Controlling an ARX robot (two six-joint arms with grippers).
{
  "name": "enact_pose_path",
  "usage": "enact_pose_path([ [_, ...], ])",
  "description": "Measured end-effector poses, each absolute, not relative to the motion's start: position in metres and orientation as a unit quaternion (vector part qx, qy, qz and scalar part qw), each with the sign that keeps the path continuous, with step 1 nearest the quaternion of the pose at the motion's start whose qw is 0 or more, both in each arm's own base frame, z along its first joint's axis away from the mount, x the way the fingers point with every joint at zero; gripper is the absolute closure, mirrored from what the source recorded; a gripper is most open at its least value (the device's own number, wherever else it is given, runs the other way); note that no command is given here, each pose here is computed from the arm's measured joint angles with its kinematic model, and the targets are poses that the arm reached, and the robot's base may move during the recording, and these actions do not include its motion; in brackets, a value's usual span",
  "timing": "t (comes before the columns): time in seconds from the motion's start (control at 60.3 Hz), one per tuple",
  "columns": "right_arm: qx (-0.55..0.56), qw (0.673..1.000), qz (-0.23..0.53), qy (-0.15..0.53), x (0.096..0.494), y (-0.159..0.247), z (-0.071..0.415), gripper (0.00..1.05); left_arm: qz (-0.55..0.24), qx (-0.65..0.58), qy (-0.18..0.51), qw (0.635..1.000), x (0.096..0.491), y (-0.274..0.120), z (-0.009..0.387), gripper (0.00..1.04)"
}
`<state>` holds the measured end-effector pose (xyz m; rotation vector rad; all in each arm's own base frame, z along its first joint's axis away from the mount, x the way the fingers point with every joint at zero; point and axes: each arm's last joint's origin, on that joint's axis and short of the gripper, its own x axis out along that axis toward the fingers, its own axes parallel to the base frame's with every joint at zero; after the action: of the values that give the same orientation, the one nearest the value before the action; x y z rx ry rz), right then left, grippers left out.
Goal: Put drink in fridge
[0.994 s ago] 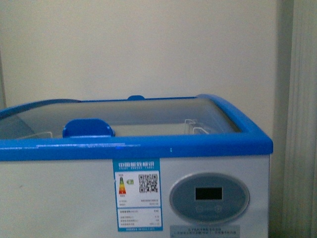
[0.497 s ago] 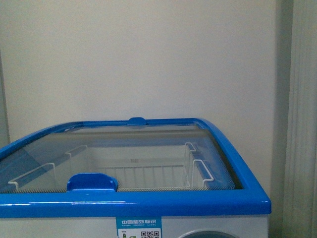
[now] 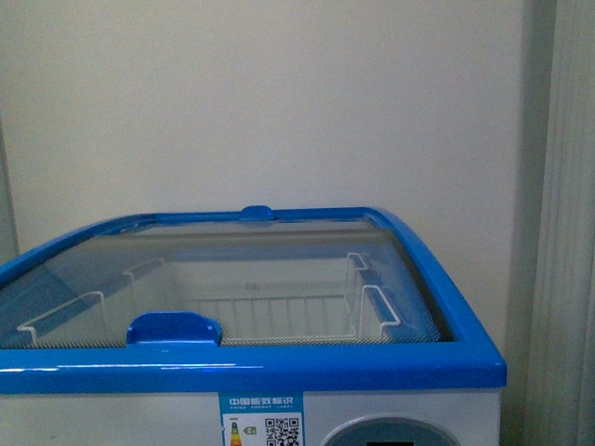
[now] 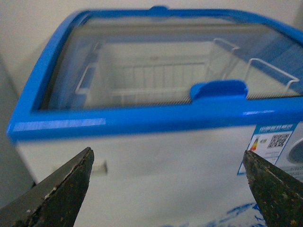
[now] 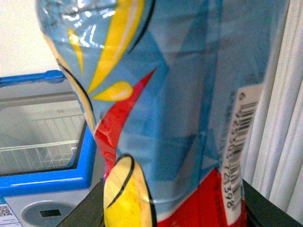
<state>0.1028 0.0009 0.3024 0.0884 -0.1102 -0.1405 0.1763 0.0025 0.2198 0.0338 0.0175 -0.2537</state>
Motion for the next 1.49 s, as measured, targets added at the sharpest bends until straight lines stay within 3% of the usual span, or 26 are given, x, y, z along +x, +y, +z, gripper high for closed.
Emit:
enact_pose_path([
  [0.182,0.044,0.995,-0.070,-0.055,0.103,0.001,0.302,0.62,-0.210,0.155,-0.038,0.965,0.235,-0.008,0.249,0.08],
  [0.381,0.044,0.995,-0.070,-0.055,0.103,0.001,0.302,0.62,-0.361,0.340,-0.051,0.867,0.285,-0.035,0.263,0.08],
  [0.514,0.044,0.995,-0.070,-0.055,0.103,0.001,0.302,0.62,-0.406,0.432,-0.033,0.805,0.303,-0.041,0.257,0.08],
  [0.696,0.044,0.995,-0.070,-0.055,0.103,0.001,0.302,0.62,-0.435,0.500,-0.016,0.748,0.321,-0.042,0.249,0.08],
  [1.044,0.044,0.995,-0.070,-0.055,0.103,0.001,0.302,0.62,-0.434,0.546,-0.012,0.716,0.352,-0.042,0.243,0.08],
  [1.492,0.044,0.995,-0.070,-0.055,0.103,0.001,0.302,0.62,-0.458,0.539,-0.004,0.707,0.377,-0.052,0.231,0.08],
])
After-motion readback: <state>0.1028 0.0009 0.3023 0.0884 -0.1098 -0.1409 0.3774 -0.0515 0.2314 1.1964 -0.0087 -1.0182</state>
